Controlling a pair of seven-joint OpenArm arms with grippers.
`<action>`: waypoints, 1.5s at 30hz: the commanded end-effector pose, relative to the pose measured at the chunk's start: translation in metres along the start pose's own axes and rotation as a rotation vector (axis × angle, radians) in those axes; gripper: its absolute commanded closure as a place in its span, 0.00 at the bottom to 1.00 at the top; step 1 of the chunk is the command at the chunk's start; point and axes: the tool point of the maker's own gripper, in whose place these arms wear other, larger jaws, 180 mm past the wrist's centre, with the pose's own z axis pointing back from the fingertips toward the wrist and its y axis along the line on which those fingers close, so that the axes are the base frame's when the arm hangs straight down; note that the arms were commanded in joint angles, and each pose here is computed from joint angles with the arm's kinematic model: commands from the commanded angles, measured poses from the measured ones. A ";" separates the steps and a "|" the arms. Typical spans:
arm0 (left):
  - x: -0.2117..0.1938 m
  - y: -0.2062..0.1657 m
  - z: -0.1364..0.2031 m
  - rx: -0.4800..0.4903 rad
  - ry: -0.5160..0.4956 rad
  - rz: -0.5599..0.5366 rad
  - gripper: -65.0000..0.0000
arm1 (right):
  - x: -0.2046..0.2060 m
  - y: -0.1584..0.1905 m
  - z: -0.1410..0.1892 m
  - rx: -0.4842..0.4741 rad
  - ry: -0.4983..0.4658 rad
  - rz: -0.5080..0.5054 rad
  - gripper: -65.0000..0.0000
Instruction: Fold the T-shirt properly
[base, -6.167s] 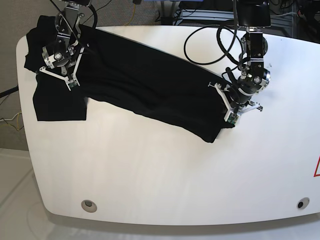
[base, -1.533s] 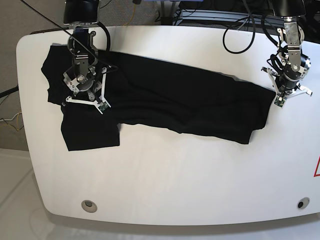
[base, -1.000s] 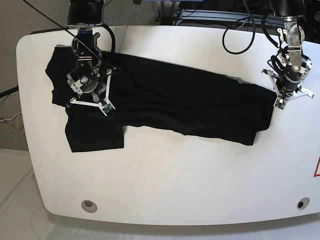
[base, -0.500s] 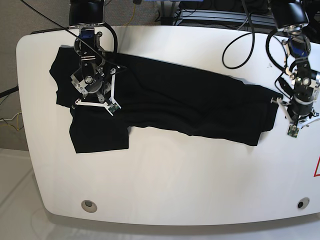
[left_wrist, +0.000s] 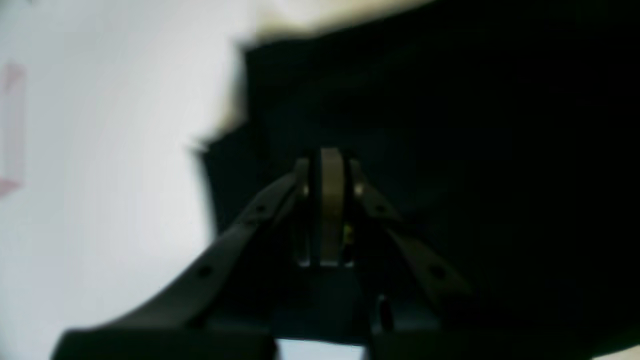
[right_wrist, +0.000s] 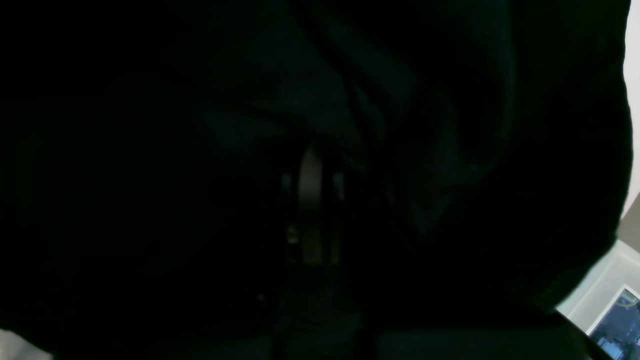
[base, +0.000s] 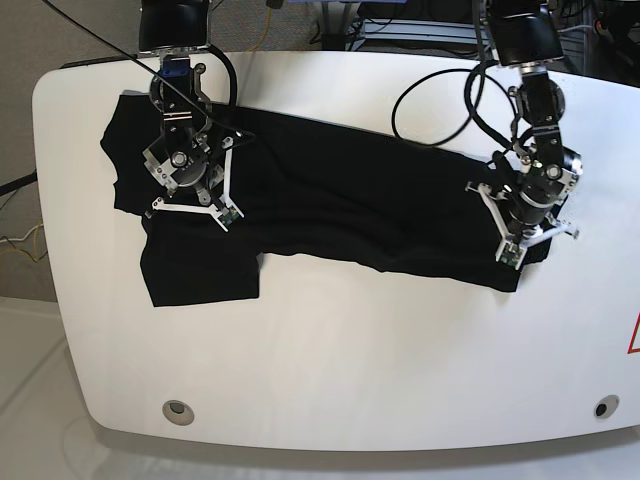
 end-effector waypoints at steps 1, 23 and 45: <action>0.012 0.004 -0.002 0.009 -0.038 0.016 0.97 | -0.001 0.007 -0.001 0.030 -0.002 0.003 1.00; -0.056 0.031 -0.012 0.025 0.032 0.069 0.97 | -0.003 0.010 -0.001 0.035 0.000 0.005 1.00; -0.104 0.025 0.001 0.010 0.131 0.039 0.97 | 0.044 0.017 0.000 0.055 -0.078 0.033 1.00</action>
